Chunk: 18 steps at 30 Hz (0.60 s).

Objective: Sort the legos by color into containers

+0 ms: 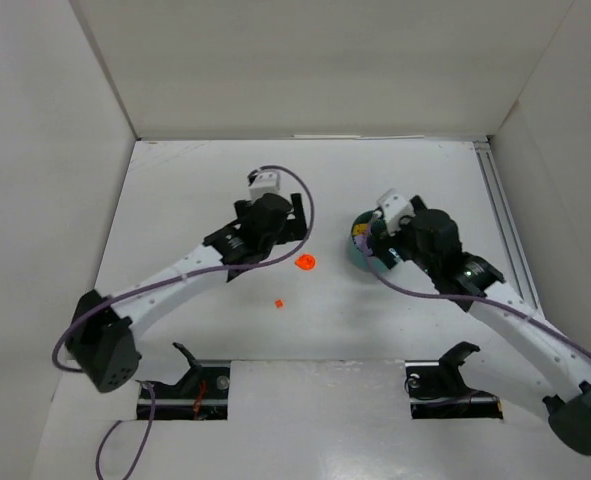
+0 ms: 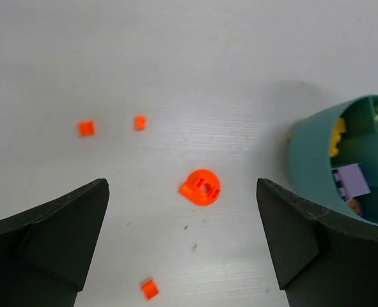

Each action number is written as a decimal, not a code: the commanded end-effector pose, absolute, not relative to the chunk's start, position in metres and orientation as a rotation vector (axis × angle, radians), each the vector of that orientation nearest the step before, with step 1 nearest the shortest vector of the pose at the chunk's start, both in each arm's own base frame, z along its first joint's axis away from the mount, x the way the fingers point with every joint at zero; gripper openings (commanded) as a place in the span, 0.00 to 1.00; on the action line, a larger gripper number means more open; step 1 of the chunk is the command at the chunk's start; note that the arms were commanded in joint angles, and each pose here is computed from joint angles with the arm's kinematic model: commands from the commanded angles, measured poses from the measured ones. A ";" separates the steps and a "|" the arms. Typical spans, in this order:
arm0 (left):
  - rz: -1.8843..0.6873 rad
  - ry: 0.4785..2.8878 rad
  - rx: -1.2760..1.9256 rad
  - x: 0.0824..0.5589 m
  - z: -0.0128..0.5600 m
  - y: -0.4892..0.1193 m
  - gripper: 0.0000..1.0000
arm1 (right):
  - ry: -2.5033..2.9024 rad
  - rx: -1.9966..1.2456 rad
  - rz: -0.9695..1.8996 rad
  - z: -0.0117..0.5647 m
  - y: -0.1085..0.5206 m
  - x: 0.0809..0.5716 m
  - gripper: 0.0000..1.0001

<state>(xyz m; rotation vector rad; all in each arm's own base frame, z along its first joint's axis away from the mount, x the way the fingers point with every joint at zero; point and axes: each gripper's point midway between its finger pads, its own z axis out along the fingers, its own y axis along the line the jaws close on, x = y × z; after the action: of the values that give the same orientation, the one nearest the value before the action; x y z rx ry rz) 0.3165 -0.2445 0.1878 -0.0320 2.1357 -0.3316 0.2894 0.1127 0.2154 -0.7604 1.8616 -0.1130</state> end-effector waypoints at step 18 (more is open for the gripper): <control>-0.234 2.152 -0.621 0.269 0.121 -0.105 0.99 | 1.825 -1.420 0.284 0.108 0.348 0.341 0.88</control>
<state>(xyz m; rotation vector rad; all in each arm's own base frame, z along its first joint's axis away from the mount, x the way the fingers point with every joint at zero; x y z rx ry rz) 0.2636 -0.1005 0.1111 -0.6019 2.1950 -0.1733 0.3274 0.3297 0.0838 -1.4619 1.8933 0.2630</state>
